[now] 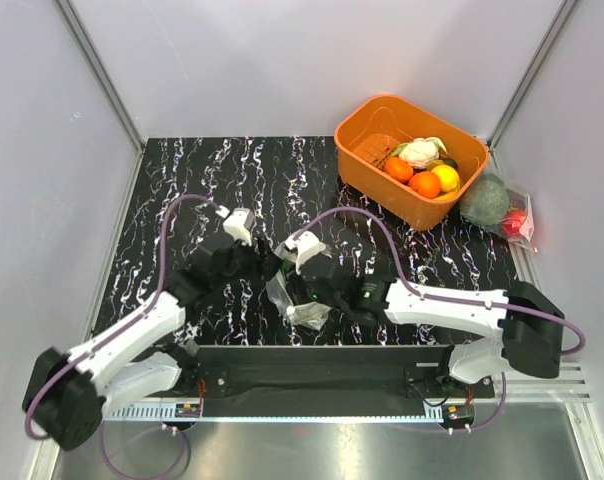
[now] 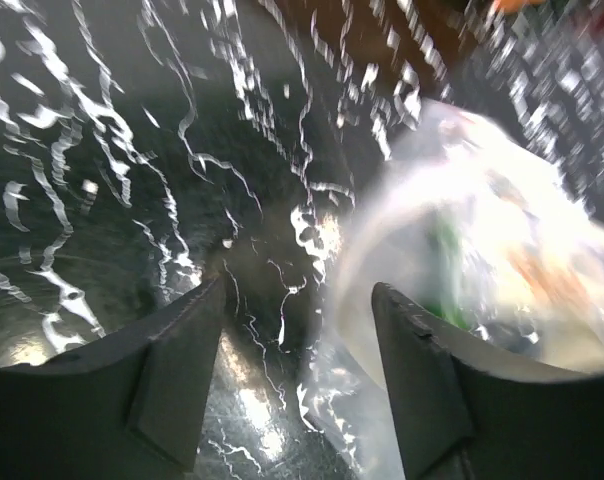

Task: Open the zip-top bag and remove the fake food

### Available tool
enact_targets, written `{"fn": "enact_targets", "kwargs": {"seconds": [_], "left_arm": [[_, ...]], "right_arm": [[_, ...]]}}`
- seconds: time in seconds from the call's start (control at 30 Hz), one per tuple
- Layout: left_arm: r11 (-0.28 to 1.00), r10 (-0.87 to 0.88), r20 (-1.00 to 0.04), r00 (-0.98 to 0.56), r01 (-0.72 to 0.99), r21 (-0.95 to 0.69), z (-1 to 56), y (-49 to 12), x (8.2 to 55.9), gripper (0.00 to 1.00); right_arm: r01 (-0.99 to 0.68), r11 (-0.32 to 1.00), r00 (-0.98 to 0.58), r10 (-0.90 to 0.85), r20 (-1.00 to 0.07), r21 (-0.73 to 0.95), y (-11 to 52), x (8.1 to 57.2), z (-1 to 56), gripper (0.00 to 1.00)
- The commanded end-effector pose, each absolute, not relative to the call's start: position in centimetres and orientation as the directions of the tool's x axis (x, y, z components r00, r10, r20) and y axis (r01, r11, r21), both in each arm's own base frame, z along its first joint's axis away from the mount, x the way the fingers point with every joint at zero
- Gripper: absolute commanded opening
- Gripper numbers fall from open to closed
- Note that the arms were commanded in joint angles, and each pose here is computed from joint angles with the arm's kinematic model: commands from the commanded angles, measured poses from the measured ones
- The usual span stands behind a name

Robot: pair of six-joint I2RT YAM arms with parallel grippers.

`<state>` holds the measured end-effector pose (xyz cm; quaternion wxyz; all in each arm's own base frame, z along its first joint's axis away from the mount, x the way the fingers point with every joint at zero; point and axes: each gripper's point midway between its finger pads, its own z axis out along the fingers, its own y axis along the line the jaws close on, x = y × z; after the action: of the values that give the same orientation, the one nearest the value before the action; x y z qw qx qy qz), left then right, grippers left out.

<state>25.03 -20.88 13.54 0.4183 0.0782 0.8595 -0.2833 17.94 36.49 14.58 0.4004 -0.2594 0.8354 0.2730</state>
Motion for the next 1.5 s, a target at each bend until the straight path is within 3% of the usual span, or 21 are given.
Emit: {"fn": "enact_targets", "kwargs": {"seconds": [0.0, 0.1, 0.47, 0.8, 1.17, 1.23, 1.37, 1.47], "left_arm": [[0.837, -0.162, -0.805, -0.571, 0.353, -0.418, 15.0, -19.4, 24.3, 0.68], [0.823, -0.236, -0.829, -0.508, 0.349, -0.448, 16.0, -18.2, 23.1, 0.77], [0.719, -0.306, -0.868, -0.391, 0.502, -0.480, 18.2, -18.2, 19.9, 0.83], [0.659, -0.260, -0.857, -0.445, 0.566, -0.495, 17.1, -21.6, 19.6, 0.84], [0.683, -0.241, -0.850, -0.469, 0.540, -0.492, 15.4, -23.6, 20.5, 0.84], [0.691, -0.232, -0.844, -0.483, 0.528, -0.493, 14.7, -23.8, 20.6, 0.82], [0.687, -0.221, -0.836, -0.502, 0.528, -0.499, 13.9, -24.5, 20.6, 0.60], [0.691, -0.202, -0.832, -0.516, 0.528, -0.494, 13.1, -24.8, 20.4, 0.49]], "right_arm": [[-0.550, 0.810, -0.491, -0.116, -0.864, 0.204, 37.2, 21.5, 16.6, 0.00], [-0.513, 0.831, -0.515, -0.098, -0.852, 0.214, 37.7, 23.3, 15.9, 0.00], [-0.444, 0.849, -0.599, -0.044, -0.800, 0.286, 38.5, 28.2, 14.7, 0.00], [-0.370, 0.847, -0.641, 0.064, -0.764, 0.382, 38.4, 30.4, 16.5, 0.00], [-0.342, 0.799, -0.675, 0.157, -0.721, 0.494, 39.3, 30.3, 18.6, 0.00], [-0.336, 0.796, -0.676, 0.168, -0.717, 0.503, 39.2, 30.3, 18.9, 0.00], [-0.328, 0.791, -0.678, 0.184, -0.712, 0.517, 39.1, 30.3, 19.2, 0.00], [-0.321, 0.793, -0.674, 0.193, -0.713, 0.518, 38.8, 30.6, 19.3, 0.00]]}}
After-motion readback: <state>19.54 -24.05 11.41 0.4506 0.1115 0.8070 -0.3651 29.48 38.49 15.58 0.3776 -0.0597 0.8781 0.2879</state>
